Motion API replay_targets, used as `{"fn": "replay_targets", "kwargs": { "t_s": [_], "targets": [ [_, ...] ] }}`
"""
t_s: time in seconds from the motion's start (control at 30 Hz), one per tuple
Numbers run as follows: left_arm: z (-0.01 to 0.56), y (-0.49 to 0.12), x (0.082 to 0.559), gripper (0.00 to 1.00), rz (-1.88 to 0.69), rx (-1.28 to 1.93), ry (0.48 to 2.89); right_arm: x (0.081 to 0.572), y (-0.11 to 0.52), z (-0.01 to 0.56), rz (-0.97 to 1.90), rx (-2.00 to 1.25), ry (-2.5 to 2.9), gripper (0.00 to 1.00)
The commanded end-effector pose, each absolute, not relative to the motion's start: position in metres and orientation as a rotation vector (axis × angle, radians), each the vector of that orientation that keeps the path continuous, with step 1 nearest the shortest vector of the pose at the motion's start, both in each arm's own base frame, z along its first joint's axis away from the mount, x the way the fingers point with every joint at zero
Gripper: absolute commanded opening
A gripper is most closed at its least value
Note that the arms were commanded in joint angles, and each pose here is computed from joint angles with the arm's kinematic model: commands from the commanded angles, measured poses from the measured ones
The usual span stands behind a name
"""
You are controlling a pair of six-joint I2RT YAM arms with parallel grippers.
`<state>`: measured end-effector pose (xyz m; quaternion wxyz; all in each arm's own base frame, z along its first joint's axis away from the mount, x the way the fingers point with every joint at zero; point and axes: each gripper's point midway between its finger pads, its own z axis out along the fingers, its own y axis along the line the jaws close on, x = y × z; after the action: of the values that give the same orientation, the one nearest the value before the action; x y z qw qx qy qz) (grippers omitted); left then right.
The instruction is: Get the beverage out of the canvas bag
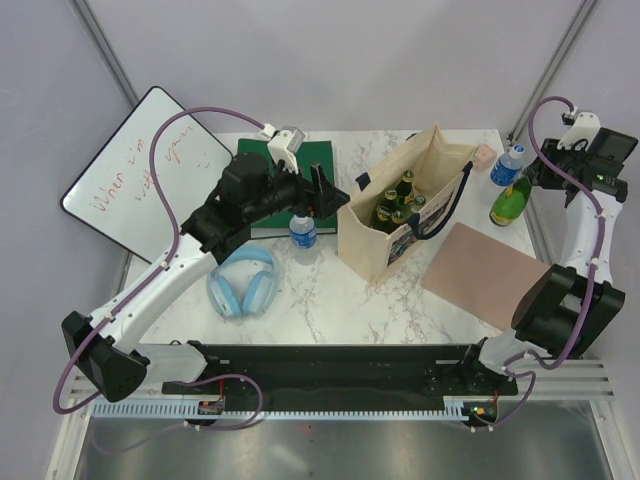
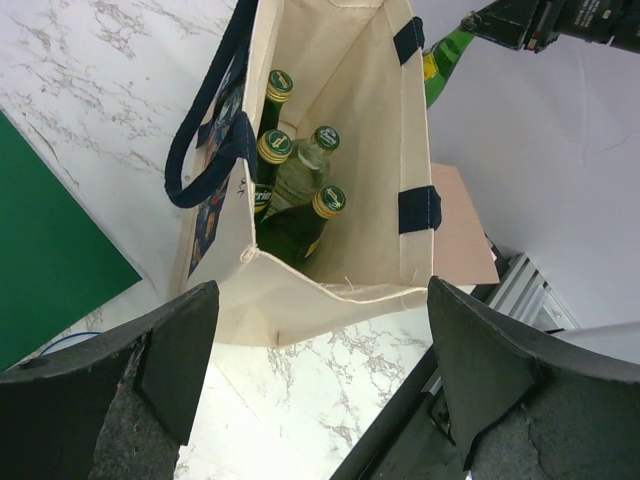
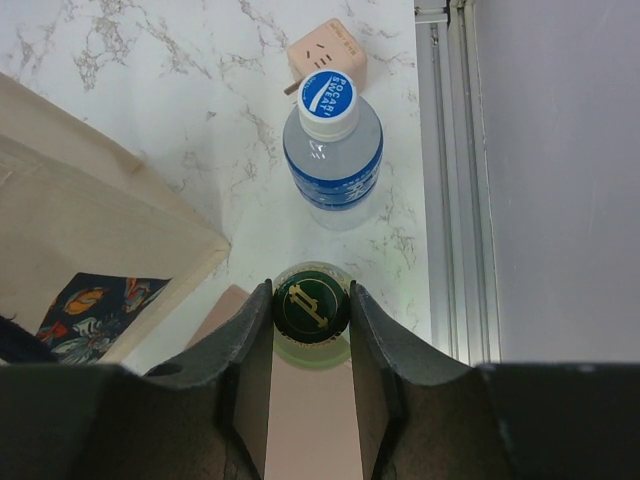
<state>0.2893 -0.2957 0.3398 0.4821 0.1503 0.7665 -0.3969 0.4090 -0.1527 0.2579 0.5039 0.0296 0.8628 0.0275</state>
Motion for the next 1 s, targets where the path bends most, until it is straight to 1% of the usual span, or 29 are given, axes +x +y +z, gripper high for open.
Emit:
{"fn": "replay_targets", "kwargs": {
  "t_s": [0.0,0.23,0.43,0.63,0.73,0.77,0.83,0.87,0.93,0.97],
  "targets": [
    [0.359,-0.298,0.287,0.91,-1.003,0.356,1.808,0.437,-0.165,0.297,-0.018,-0.044,1.892,0.00],
    [0.365,-0.301,0.286,0.91,-1.020,0.368,1.797,0.445,-0.173,0.266,-0.040,-0.069,1.919,0.00],
    [0.367,-0.302,0.287,0.91,-1.025,0.372,1.794,0.442,-0.171,0.247,-0.044,-0.109,1.935,0.00],
    [0.361,-0.304,0.288,0.91,-1.020,0.385,1.803,0.436,-0.166,0.219,-0.016,-0.138,1.999,0.06],
    [0.360,-0.310,0.289,0.91,-1.036,0.409,1.808,0.429,-0.160,0.209,0.008,-0.179,2.040,0.13],
    [0.361,-0.311,0.290,0.91,-1.037,0.413,1.809,0.425,-0.158,0.208,0.009,-0.190,2.048,0.20],
    [0.366,-0.316,0.292,0.91,-1.046,0.426,1.799,0.419,-0.154,0.211,0.005,-0.206,2.044,0.29],
    [0.368,-0.317,0.293,0.91,-1.049,0.431,1.796,0.417,-0.153,0.212,0.005,-0.211,2.045,0.37],
    [0.372,-0.320,0.295,0.91,-1.052,0.438,1.790,0.411,-0.149,0.215,0.000,-0.224,2.041,0.45],
    [0.373,-0.321,0.296,0.91,-1.054,0.442,1.788,0.409,-0.149,0.216,-0.004,-0.220,2.046,0.52]
  ]
}}
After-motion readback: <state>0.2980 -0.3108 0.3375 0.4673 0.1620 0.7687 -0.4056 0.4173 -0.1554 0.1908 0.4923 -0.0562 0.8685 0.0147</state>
